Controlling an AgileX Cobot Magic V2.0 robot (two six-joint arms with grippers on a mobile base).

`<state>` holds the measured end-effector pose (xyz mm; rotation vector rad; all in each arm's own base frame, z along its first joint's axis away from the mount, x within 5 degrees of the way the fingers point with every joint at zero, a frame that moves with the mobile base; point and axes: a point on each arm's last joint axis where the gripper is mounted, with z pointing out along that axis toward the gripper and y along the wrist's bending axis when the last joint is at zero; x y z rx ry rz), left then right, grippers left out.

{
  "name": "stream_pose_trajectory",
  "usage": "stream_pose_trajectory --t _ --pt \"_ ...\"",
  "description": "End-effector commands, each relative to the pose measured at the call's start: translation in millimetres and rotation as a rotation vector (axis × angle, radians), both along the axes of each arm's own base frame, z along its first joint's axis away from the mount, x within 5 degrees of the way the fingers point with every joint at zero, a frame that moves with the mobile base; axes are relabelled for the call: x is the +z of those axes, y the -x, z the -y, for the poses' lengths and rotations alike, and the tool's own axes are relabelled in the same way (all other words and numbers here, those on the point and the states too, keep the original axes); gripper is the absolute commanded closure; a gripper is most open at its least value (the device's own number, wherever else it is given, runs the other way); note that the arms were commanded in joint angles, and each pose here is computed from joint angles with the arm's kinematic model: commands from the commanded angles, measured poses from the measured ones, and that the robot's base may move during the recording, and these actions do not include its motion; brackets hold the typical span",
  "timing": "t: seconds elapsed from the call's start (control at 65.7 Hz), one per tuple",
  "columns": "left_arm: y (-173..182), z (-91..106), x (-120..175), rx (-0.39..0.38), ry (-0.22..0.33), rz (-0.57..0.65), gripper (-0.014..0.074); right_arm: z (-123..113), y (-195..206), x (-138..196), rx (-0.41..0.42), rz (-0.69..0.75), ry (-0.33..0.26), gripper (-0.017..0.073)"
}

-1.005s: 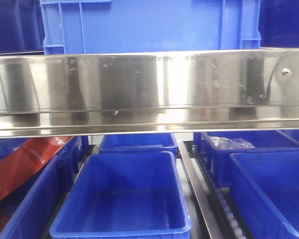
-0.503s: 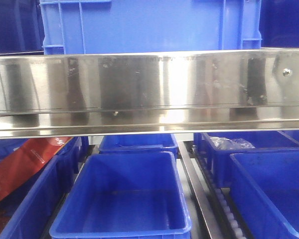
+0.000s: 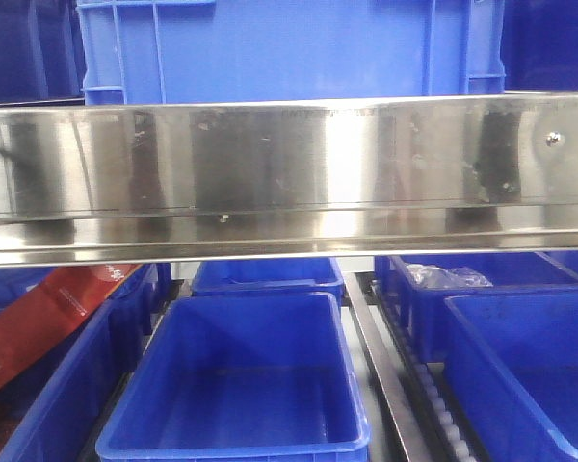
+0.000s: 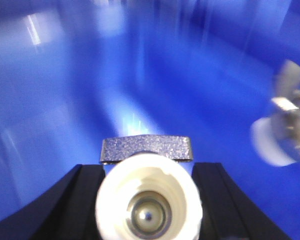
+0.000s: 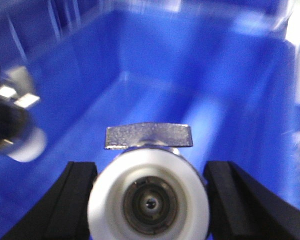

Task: Place valve from conveyor to right shelf box
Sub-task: 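Open the right gripper to drop its valve into the blue bin, then open the left gripper to drop its valve into the same bin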

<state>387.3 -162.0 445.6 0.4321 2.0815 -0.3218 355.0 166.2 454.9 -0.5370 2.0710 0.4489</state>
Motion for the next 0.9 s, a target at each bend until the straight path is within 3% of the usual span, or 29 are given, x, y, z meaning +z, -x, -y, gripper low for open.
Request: stream_pose_trajectory --t 0.0,0.274,0.396,0.609,0.731,0.883 --pt "-6.2 4.2 -2.3 -0.002 0.014 0.017 0.0704 -7.3 -9.9 -2.8 0.0 0.042 -0.019 0.0722" --pt "-23.4 11.3 -34.2 -0.005 -0.025 -0.078 0.0694 -17.8 -32.1 -36.8 0.005 -0.038 0.017 0.071" --pt "-25.4 12.3 -42.5 -0.008 -0.042 -0.118 0.0557 -19.0 -34.5 -42.5 0.008 -0.06 0.027 0.054" --pt "-25.2 12.3 -44.6 -0.01 -0.049 -0.134 0.0155 -19.2 -33.9 -45.0 0.014 -0.082 0.038 0.0124" --pt "-24.2 12.1 -43.7 -0.011 -0.052 -0.14 -0.0012 -17.8 -30.1 -39.8 0.018 -0.078 0.038 0.006" --pt "-11.5 6.8 -22.5 -0.011 -0.038 -0.099 0.0003 -12.5 -17.1 -20.9 0.019 -0.04 0.02 0.0063"
